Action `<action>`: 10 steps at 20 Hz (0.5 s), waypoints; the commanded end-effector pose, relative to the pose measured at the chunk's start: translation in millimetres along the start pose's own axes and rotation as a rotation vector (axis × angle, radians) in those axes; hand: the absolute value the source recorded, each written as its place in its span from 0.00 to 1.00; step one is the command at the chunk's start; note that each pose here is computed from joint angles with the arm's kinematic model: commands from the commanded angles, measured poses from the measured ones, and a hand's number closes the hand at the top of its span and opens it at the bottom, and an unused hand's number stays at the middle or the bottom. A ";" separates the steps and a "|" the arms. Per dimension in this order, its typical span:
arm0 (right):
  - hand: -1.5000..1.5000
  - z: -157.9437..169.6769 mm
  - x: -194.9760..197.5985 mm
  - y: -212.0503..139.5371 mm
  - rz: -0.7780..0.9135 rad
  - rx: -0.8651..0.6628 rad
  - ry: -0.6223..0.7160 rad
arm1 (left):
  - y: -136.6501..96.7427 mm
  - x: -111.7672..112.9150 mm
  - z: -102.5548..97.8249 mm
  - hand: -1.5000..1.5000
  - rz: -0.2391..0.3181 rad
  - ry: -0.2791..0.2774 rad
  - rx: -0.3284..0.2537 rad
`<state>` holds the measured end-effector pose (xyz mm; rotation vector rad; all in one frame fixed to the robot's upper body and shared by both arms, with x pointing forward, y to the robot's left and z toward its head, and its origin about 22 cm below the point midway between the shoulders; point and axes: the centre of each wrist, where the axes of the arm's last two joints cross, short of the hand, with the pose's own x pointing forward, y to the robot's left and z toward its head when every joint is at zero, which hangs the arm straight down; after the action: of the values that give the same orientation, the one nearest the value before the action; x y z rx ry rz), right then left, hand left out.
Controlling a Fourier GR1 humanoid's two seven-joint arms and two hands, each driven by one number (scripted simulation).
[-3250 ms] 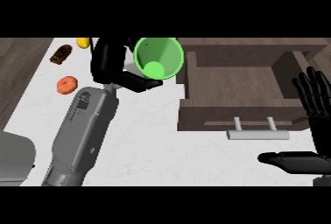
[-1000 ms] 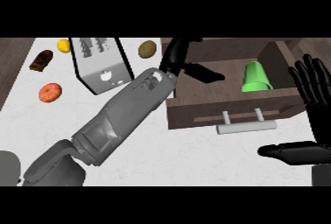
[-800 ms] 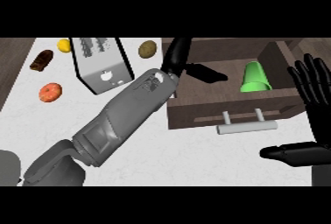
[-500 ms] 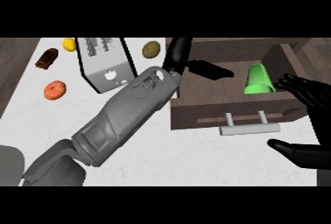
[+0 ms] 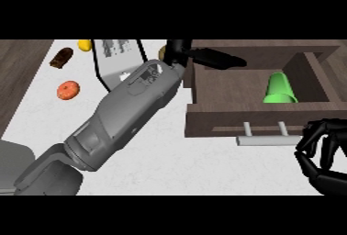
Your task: Pick up the cup, place it into the drawer and close the drawer
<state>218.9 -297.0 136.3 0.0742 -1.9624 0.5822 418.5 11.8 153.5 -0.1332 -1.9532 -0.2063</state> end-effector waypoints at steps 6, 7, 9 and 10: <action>1.00 5.0 -4.2 8.5 0.226 0.025 0.119 | 80.3 -0.4 9.6 0.00 0.019 0.008 0.063; 1.00 5.7 -4.4 25.8 0.229 -0.013 0.136 | 75.9 10.6 11.3 0.00 0.050 0.020 0.077; 1.00 -16.4 -9.5 30.2 0.249 -0.009 0.149 | 86.1 8.9 23.9 0.00 0.059 0.007 0.069; 1.00 -25.3 -14.7 44.2 0.273 0.003 0.125 | 103.4 11.4 17.0 0.00 0.072 0.018 0.086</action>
<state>221.5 -271.9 126.9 -0.1634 -1.8708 0.7122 418.5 83.7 159.1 -0.1404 -1.9372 -0.1088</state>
